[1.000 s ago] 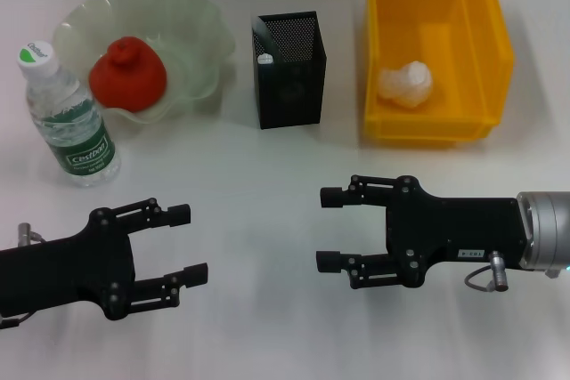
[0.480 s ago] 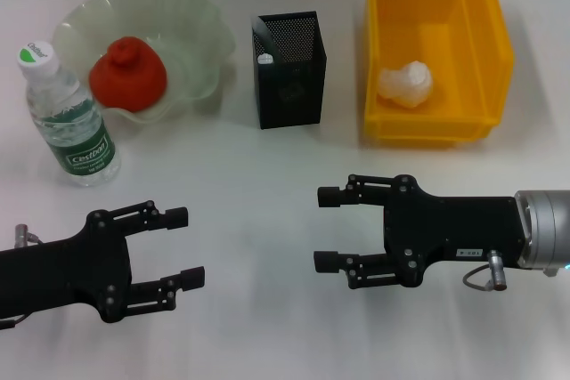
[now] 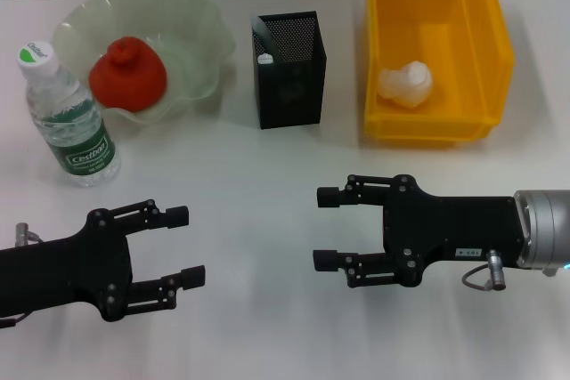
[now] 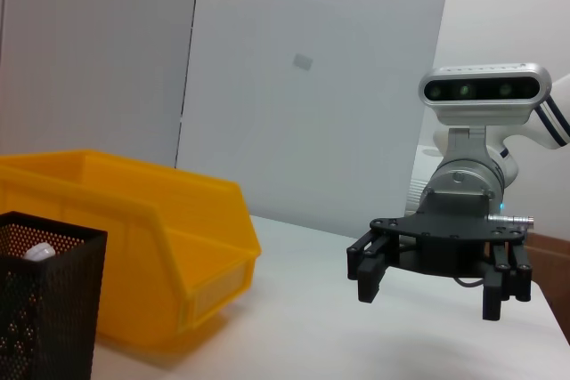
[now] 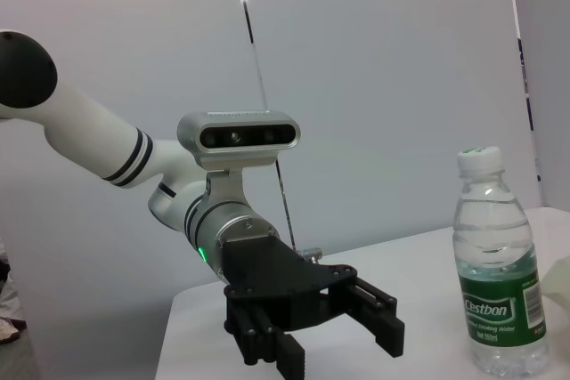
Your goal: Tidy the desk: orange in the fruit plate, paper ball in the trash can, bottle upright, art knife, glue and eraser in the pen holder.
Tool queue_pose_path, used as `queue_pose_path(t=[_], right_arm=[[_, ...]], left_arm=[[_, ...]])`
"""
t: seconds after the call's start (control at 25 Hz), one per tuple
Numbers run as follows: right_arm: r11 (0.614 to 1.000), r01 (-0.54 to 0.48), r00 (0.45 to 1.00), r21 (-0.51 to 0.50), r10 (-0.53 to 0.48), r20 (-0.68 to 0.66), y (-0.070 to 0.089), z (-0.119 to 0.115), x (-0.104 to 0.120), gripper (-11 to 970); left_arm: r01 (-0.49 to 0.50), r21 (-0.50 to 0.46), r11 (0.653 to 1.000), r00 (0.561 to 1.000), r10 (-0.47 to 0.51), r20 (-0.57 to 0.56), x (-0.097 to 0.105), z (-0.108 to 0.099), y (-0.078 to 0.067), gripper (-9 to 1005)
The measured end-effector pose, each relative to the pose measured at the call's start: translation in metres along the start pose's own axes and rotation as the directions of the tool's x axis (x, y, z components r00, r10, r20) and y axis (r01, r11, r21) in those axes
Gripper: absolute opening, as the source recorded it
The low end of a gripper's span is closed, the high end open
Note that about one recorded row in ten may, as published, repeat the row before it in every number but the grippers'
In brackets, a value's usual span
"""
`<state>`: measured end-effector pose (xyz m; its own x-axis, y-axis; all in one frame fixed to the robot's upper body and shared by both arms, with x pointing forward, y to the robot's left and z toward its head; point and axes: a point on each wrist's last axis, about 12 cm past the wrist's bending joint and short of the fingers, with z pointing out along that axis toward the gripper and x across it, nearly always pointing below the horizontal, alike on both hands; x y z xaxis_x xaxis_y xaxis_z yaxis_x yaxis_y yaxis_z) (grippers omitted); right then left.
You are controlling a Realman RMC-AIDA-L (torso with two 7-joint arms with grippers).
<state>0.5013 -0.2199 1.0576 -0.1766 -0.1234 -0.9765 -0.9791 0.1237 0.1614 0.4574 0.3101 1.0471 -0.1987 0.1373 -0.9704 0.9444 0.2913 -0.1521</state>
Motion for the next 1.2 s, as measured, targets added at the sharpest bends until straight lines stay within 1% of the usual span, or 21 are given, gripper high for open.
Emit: queue_pose_path(t=[1.2], right_arm=[[1.0, -0.002, 1.0, 0.0, 0.002, 0.0, 0.0003, -0.0002, 0.0004, 758]], left_arm=[[0.002, 0.003, 1.0, 1.0, -0.002, 0.004, 0.0002, 0.0019, -0.0008, 758]])
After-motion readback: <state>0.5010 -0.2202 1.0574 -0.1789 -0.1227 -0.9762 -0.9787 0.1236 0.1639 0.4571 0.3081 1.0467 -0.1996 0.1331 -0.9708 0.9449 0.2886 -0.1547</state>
